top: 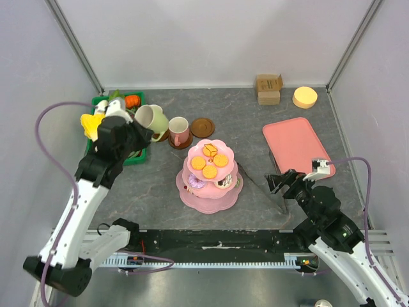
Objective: Serve the afternoon tea
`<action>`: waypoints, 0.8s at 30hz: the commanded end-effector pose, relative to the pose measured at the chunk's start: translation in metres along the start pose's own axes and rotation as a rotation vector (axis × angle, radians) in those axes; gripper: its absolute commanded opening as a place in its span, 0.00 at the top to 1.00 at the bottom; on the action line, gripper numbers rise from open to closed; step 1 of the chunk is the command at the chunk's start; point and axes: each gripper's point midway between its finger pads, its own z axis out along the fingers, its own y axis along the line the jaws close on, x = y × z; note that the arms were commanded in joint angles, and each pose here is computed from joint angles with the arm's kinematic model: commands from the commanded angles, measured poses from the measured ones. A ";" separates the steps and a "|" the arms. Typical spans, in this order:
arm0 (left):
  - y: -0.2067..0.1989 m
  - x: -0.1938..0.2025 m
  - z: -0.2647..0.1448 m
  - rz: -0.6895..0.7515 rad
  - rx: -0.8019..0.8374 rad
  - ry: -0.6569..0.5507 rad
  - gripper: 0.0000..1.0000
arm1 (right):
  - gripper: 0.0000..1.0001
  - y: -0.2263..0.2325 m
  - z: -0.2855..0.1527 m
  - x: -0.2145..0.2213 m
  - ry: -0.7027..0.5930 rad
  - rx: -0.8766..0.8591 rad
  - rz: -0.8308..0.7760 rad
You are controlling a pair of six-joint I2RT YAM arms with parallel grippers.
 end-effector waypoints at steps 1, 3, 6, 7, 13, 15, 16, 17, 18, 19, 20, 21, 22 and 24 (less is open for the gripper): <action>-0.084 -0.058 0.013 0.199 0.311 -0.136 0.98 | 0.02 -0.008 -0.005 -0.018 -0.078 0.057 0.041; -0.095 -0.056 0.031 0.254 0.334 -0.118 0.98 | 0.02 -0.010 -0.006 -0.020 -0.090 0.069 0.049; -0.104 -0.057 0.054 0.303 0.334 -0.120 0.98 | 0.02 -0.013 -0.008 -0.025 -0.114 0.085 0.056; -0.107 -0.062 0.056 0.325 0.336 -0.130 0.98 | 0.02 -0.015 -0.009 -0.026 -0.120 0.096 0.063; -0.127 -0.069 0.077 0.391 0.366 -0.119 0.98 | 0.02 -0.019 -0.010 -0.025 -0.116 0.117 0.079; -0.131 -0.070 0.087 0.403 0.371 -0.115 0.98 | 0.02 -0.021 -0.009 -0.024 -0.111 0.133 0.079; -0.134 -0.067 0.094 0.413 0.375 -0.103 0.98 | 0.02 -0.022 -0.009 -0.023 -0.107 0.138 0.080; -0.139 -0.066 0.098 0.426 0.394 -0.093 0.98 | 0.02 -0.022 -0.009 -0.022 -0.103 0.139 0.079; -0.144 -0.063 0.106 0.440 0.408 -0.077 0.98 | 0.02 -0.023 -0.009 -0.022 -0.102 0.144 0.081; -0.148 -0.053 0.119 0.454 0.424 -0.040 0.98 | 0.02 -0.023 -0.009 -0.021 -0.100 0.146 0.083; -0.152 -0.050 0.126 0.471 0.435 -0.023 0.98 | 0.02 -0.023 -0.009 -0.022 -0.102 0.148 0.086; -0.154 -0.044 0.137 0.486 0.433 0.004 0.98 | 0.02 -0.025 -0.008 -0.021 -0.104 0.157 0.085; -0.157 -0.040 0.145 0.502 0.431 0.025 0.98 | 0.02 -0.025 -0.008 -0.022 -0.105 0.158 0.084; -0.162 -0.033 0.161 0.564 0.440 0.064 0.98 | 0.02 -0.026 -0.009 -0.022 -0.106 0.162 0.086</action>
